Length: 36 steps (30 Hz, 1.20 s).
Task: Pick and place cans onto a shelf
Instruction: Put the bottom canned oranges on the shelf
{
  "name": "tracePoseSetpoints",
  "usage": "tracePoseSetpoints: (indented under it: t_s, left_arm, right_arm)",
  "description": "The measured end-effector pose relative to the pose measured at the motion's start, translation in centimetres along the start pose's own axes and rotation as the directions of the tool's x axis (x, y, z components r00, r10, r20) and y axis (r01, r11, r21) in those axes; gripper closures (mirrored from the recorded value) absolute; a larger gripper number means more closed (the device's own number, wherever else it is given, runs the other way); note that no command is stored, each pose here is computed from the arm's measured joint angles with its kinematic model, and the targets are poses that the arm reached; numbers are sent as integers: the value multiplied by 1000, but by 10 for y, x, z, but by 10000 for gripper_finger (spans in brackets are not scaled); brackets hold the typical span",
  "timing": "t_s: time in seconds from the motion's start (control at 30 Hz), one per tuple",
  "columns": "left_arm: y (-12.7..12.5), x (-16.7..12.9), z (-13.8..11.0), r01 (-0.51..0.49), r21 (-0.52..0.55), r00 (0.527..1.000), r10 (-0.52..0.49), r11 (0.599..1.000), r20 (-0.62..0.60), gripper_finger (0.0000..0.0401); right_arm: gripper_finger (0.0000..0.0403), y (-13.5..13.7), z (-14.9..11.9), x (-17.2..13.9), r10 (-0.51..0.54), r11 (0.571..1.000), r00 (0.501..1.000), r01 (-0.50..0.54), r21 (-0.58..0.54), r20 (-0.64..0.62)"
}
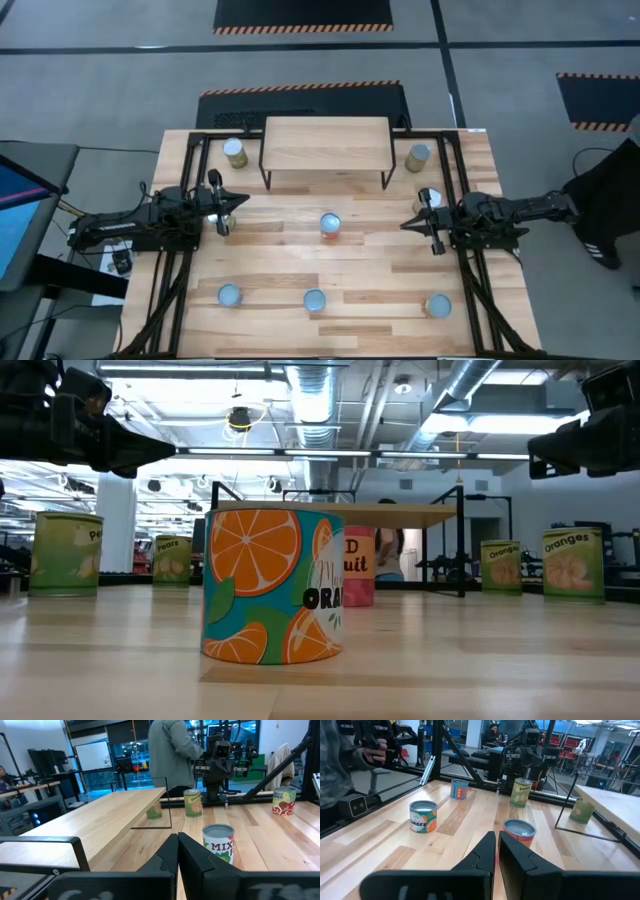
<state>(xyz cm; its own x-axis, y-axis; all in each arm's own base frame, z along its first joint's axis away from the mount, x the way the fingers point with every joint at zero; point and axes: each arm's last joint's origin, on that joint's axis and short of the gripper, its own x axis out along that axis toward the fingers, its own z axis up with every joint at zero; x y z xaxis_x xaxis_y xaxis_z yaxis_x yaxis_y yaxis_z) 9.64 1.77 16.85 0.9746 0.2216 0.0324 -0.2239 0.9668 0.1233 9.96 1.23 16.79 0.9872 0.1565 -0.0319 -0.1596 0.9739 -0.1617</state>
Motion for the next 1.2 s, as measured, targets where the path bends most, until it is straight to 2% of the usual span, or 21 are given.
tracePoseSetpoints:
  t_s: [0.17, 0.37, 0.57, 0.67, 0.77, 0.87, 0.97, 1.07, 1.2]
  left_arm:
    - [0, 0, 0, 0, -14, 1000, 0, 1000, 0, 401]
    - [0, 0, 1, -1, 27, 1000, 1, 1000, 9, 401]
    - [0, 0, 2, -2, 11, 1000, 2, 1000, 16, 401]
    - [0, 0, 2, -2, 10, 1000, 2, 1000, 17, 401]
    - [0, 0, 2, -1, -22, 1000, 2, 1000, 18, 401]
    - [0, 0, 3, -2, -39, 1000, 3, 999, 27, 401]
    - [0, 0, 4, -3, -40, 999, 5, 999, 39, 401]
    - [1, 0, 4, -10, -24, 999, 11, 1000, 42, 401]
    - [1, 0, 4, -31, -19, 999, 32, 999, 35, 401]
  right_arm:
    - [356, -2, 12, -1, -13, 1000, 992, 14, -7, 122]
    - [356, 0, 18, -2, 5, 1000, 982, -3, -11, 189]
    - [356, 1, 23, -3, 18, 1000, 970, -16, -12, 241]
    - [356, -2, 31, -5, -36, 999, 949, 39, -5, 315]
    - [356, -5, 42, -9, -90, 991, 899, 124, -51, 428]
    - [359, -9, 49, -12, -143, 980, 864, 192, -54, 483]
    - [372, -16, 56, -13, -294, 945, 840, 328, 6, 455]
    - [387, -24, 61, -10, -435, 888, 815, 458, 33, 382]
    - [396, -32, 73, -4, -520, 852, 832, 522, 46, 196]
